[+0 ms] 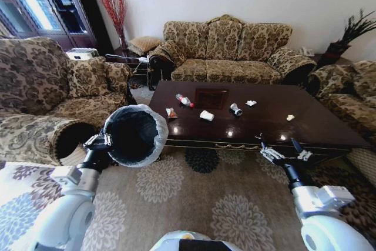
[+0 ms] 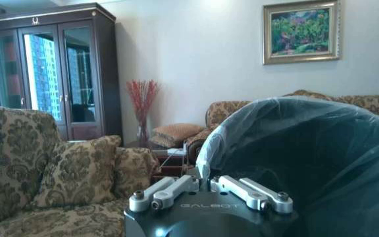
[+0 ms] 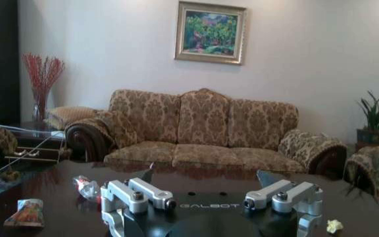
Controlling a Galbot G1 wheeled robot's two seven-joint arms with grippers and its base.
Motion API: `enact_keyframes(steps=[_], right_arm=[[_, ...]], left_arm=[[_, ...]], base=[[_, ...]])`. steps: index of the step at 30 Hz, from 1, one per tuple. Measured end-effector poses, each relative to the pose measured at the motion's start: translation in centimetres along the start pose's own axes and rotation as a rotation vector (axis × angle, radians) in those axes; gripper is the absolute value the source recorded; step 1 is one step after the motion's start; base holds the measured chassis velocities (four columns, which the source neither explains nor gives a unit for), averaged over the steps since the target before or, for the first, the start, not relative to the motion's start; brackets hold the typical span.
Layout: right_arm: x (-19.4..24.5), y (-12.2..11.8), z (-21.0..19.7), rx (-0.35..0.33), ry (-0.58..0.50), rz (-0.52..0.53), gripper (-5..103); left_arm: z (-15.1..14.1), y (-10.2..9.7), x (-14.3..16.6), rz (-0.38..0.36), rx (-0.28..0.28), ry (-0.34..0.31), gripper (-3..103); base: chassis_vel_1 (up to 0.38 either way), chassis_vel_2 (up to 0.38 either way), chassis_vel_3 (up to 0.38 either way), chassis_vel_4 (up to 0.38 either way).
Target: Move to the front of the table and place the trash on the table into the trash bin.
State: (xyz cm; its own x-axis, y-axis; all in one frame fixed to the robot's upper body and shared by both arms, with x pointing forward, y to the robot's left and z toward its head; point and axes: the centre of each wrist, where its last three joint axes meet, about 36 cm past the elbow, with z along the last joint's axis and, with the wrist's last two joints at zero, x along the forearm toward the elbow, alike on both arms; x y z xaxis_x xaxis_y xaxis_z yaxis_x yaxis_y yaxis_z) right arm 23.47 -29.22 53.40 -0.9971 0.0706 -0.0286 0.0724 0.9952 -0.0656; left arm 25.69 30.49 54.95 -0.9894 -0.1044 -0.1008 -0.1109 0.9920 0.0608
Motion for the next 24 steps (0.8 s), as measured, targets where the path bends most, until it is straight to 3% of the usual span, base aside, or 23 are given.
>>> enact_keyframes(steps=[24], right_arm=[[-0.1, -0.1, 0.5, 0.059, 0.005, -0.078, 100]], left_arm=[[1.3, -0.4, -0.3, 0.012, -0.031, 0.006, 1]], base=[[0.027, 0.063, 0.062, 0.037]])
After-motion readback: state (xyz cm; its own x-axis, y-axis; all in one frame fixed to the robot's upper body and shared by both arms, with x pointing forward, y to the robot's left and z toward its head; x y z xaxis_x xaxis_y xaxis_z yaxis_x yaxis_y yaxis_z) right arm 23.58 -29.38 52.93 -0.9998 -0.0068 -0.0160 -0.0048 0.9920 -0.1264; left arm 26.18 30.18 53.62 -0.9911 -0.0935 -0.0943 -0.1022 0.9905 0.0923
